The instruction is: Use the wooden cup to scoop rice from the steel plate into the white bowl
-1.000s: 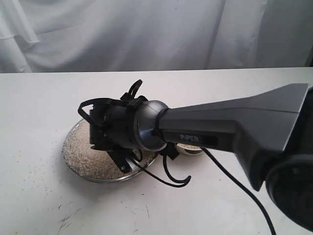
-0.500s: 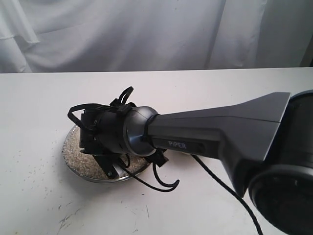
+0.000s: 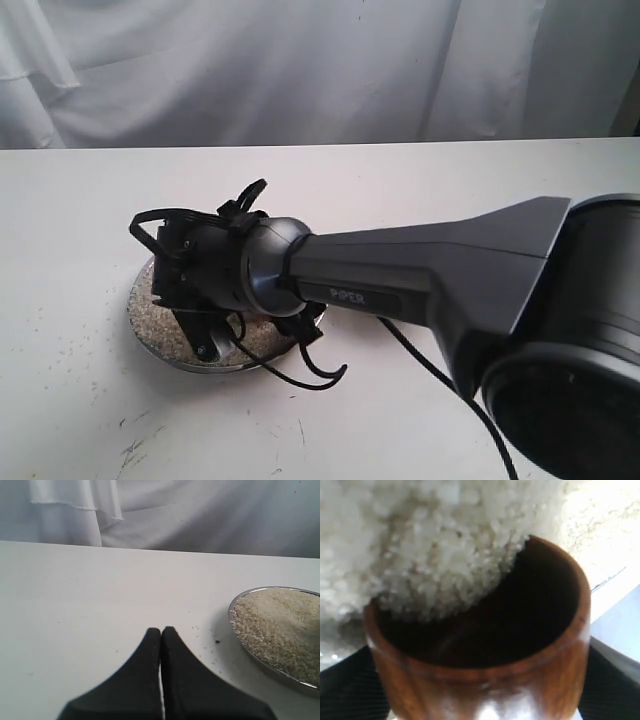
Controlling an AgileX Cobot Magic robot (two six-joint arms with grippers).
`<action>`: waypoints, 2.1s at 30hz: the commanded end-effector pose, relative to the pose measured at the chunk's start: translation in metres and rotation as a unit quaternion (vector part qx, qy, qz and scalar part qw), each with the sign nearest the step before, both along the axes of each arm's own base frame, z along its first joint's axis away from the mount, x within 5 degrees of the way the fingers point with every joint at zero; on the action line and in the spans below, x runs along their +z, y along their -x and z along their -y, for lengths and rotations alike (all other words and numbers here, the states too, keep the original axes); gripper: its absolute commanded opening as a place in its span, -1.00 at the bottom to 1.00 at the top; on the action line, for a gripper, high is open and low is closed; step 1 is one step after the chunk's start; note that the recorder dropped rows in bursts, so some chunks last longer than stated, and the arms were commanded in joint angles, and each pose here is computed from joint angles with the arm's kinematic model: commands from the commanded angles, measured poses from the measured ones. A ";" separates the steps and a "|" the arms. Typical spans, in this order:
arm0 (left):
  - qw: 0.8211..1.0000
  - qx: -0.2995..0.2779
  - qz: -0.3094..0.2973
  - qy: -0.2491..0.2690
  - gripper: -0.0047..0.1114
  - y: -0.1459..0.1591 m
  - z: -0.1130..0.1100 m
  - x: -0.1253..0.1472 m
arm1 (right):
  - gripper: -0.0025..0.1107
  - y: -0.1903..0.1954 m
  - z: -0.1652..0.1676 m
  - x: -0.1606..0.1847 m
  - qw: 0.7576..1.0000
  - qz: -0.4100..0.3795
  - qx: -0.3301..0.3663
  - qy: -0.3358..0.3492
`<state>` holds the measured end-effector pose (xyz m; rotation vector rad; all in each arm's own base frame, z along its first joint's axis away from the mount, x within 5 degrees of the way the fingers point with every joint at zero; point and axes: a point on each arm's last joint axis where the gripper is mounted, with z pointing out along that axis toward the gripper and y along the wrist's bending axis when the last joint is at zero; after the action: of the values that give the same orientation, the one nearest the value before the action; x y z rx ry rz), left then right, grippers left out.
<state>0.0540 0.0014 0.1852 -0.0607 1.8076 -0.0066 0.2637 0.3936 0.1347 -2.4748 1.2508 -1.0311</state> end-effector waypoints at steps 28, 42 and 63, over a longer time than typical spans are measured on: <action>1.000 0.001 0.003 0.001 -0.92 0.000 0.000 -0.001 | -0.96 0.001 -0.032 -0.004 0.986 -0.034 -0.042 -0.158; 1.000 0.001 0.003 0.001 -0.92 0.000 0.000 -0.001 | -0.96 -0.011 -0.028 -0.005 0.954 -0.034 -0.148 -0.258; 1.000 0.001 0.003 0.001 -0.92 0.000 0.000 -0.001 | -0.96 -0.020 -0.017 0.021 0.910 -0.022 -0.238 -0.339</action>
<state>0.0540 0.0014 0.1852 -0.0607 1.8076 -0.0066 0.2800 0.4147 0.1437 -1.7497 1.8880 -0.4948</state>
